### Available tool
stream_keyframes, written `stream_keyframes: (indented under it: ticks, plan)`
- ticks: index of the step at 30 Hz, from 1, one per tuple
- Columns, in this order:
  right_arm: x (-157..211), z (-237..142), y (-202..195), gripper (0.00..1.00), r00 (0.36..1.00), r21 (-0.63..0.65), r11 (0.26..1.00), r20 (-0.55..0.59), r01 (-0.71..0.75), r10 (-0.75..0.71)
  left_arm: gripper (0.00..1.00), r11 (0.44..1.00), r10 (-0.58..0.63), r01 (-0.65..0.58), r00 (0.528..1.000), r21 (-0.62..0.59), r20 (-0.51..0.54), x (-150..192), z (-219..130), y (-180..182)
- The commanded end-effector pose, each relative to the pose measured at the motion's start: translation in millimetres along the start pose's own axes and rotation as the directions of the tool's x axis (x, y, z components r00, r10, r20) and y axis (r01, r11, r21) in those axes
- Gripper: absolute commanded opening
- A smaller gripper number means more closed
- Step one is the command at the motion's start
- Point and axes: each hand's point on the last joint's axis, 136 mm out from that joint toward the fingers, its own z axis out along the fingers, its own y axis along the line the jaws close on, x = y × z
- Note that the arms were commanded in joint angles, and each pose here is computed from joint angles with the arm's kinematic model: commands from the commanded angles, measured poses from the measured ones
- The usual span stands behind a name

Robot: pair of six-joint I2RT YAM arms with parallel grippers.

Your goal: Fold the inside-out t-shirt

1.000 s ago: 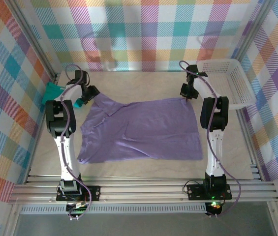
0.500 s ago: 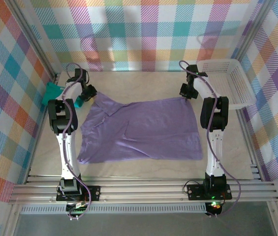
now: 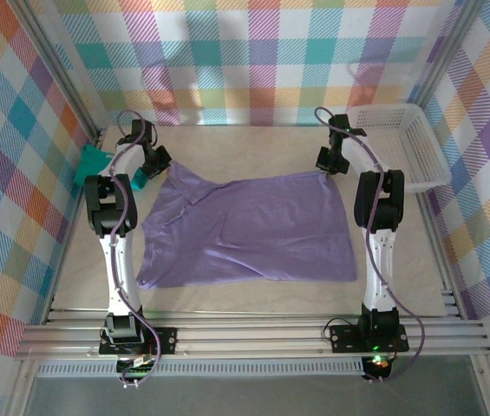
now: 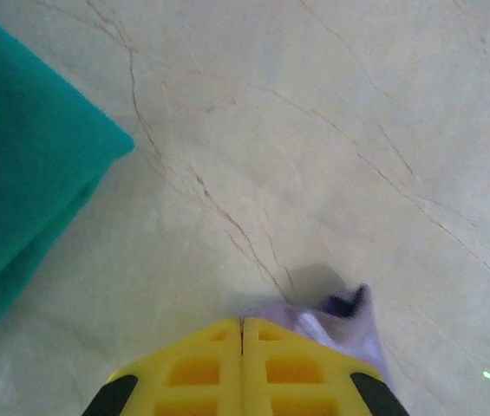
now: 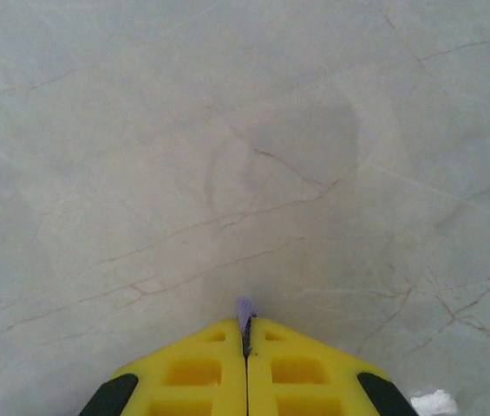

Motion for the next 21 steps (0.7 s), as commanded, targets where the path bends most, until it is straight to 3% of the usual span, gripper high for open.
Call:
stream_keyframes:
  ticks: [1,5,11,21]
  plan:
    - [-25,-48,17,0.07,0.992,-0.091,0.994,0.120,0.055,-0.044,0.00,0.992,-0.012,-0.002,0.994,0.127,0.109,-22,-77,-39]
    - [-22,-70,21,0.06,0.982,-0.124,0.987,0.169,0.104,-0.082,0.00,0.984,-0.038,0.014,0.990,0.180,0.133,-5,-126,-43]
    - [-3,-92,11,0.04,0.967,-0.107,0.979,0.210,0.171,-0.146,0.00,0.987,-0.044,0.016,0.984,0.162,0.171,33,-194,-24]
    - [41,-136,-15,0.04,0.936,-0.043,0.966,0.262,0.256,-0.237,0.00,0.973,-0.037,0.010,0.993,0.229,0.114,107,-285,-11]
